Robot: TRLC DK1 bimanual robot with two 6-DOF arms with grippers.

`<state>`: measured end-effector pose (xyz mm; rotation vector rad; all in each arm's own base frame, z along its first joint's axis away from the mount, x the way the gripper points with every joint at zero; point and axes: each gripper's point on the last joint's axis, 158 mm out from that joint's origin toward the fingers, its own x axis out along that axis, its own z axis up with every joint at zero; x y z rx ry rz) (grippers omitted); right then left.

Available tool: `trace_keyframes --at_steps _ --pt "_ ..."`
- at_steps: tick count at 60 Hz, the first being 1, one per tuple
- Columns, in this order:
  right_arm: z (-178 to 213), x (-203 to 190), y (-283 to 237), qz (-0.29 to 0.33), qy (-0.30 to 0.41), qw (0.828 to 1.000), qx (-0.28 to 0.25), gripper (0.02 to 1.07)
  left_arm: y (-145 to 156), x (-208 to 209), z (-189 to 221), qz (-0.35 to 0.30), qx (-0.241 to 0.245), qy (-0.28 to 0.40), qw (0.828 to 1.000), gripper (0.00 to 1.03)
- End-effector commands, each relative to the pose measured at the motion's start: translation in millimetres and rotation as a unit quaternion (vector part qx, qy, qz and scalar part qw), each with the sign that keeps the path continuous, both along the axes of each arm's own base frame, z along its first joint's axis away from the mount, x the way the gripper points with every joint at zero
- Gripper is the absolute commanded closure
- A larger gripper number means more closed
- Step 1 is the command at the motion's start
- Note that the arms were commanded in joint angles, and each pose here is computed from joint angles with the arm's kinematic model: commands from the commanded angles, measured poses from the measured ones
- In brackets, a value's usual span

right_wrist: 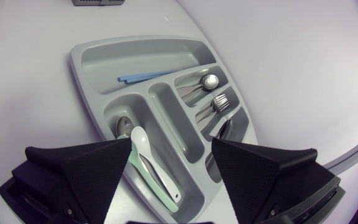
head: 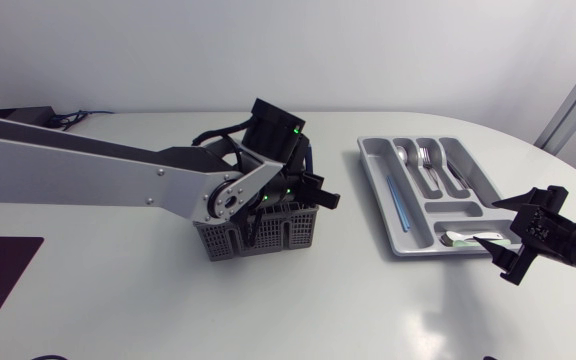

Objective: Unload the cutlery basket into the drawer organizer.

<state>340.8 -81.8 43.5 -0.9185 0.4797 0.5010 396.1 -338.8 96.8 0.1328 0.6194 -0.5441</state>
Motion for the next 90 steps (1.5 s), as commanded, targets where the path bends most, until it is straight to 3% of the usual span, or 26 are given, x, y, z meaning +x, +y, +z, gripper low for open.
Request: trace_keyframes --at_steps 1,8,26,53,72,90 --pt "-9.0 -3.2 1.2 0.008 0.005 1.000 -0.001 0.14 -4.9 6.7 0.8 0.006 -0.011 0.005 1.000 0.81" --pt "-9.6 -2.6 0.8 0.008 0.004 1.000 -0.001 0.14 -7.3 7.2 -4.1 0.003 -0.008 0.012 1.000 0.94" --pt "-10.3 -3.5 0.1 0.009 0.004 1.000 -0.002 0.14 -10.1 3.6 -3.0 -0.009 -0.015 0.022 1.000 1.00" --pt "-11.1 -4.7 0.9 0.011 0.004 1.000 -0.003 0.14 5.7 -17.0 37.7 -0.036 -0.078 0.015 0.996 1.00" --pt "-11.2 -5.3 1.8 0.012 0.004 1.000 -0.004 0.14 6.8 -31.0 59.1 -0.094 -0.157 0.023 0.983 1.00" --pt "-12.5 -4.5 1.3 0.015 0.005 1.000 -0.006 0.14 8.3 -43.8 80.4 -0.131 -0.200 0.018 0.971 1.00"
